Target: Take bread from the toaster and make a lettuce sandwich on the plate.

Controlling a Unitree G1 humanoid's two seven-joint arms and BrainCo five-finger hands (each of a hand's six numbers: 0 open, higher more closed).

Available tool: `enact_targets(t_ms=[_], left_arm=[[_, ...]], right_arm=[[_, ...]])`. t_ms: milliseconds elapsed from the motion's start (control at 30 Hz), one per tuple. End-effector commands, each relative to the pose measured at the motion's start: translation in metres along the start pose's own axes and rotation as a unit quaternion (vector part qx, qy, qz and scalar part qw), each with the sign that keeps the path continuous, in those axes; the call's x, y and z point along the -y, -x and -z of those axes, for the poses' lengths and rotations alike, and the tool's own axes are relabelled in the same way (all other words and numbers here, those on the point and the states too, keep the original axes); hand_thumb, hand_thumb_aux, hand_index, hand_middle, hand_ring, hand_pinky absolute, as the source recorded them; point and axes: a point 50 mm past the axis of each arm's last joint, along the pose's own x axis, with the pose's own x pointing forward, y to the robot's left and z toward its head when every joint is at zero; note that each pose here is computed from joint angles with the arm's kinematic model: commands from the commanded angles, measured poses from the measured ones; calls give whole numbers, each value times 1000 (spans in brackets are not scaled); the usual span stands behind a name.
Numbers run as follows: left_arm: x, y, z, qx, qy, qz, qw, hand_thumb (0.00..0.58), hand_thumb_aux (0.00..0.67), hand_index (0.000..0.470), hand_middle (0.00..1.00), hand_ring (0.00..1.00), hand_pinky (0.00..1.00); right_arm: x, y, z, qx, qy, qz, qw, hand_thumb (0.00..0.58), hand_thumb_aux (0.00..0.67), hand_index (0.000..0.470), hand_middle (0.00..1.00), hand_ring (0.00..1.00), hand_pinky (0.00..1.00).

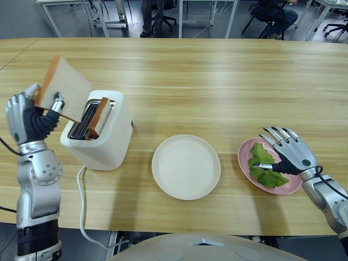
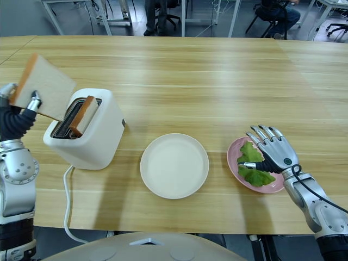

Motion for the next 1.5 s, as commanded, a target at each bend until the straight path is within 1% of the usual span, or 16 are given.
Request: enact_targets(t_ms=[33,167,267,300,333,367,400,433,467,500,567,600,867,1000,1233,1500], left_arm=[[-15,-1,-7,13,19,-40,999,580,670,460,1000,1000,1000],[-29,-3,-23,43,47,-82,995,580,670,460,1000,1000,1000],[-37,-5,-47,91,93,-101,986,580,670,460,1000,1000,1000],[-38,-6,-54,102,111,-101,983,580,670,460,1000,1000,1000],[-37,-7,-61,113,130,-97,980,580,670,460,1000,1000,1000],[-37,-8,-68,124,145,-93,977,580,670,460,1000,1000,1000],[-36,-9,-75,132,160,-84,974,580,670,460,1000,1000,1000],[-34,-10,-81,140,179,-76,971,580,670,460,1000,1000,1000],[-32,-11,-88,146,200,-63,967,580,670,460,1000,1000,1000],[-28,-13,-94,153,221,-49,962,580,670,460,1000,1000,1000],[-24,-14,-105,163,254,-28,953,580,670,460,1000,1000,1000],[-22,-14,-109,166,266,-19,949,580,670,460,1000,1000,1000],[3,-14,-135,175,344,61,920,580,670,460,1000,1000,1000],[31,-7,-140,156,365,145,906,580,670,460,1000,1000,1000],[103,38,-130,90,331,395,853,580,670,460,1000,1000,1000],[143,85,-105,62,243,591,767,580,670,460,1000,1000,1000]], right_arm=[[-9,2,3,5,23,-37,999,0,0,0,0,0,0],[-19,7,6,17,35,-79,996,0,0,0,0,0,0],[-25,10,9,21,33,-100,994,0,0,0,0,0,0],[-27,10,9,22,31,-104,994,96,58,40,0,0,0],[-29,11,9,23,29,-110,993,251,166,114,0,0,0],[-34,12,8,27,25,-120,992,304,208,143,0,0,0],[-37,13,7,28,20,-124,992,331,231,159,0,0,0],[-40,14,6,29,13,-127,991,429,328,225,0,0,0],[-44,15,4,30,10,-133,991,498,418,287,0,0,0],[-47,16,3,29,5,-136,990,521,457,314,0,0,0],[-53,18,2,27,-1,-147,989,521,457,314,0,0,0],[-55,19,3,27,-2,-152,988,580,670,460,0,0,0],[-57,18,9,20,-17,-153,988,580,670,460,0,0,0],[-46,12,14,15,-29,-120,992,580,670,460,0,0,0],[4,-9,24,10,-46,12,999,580,670,460,0,0,0],[51,-21,17,40,-56,95,993,580,670,460,0,0,0]])
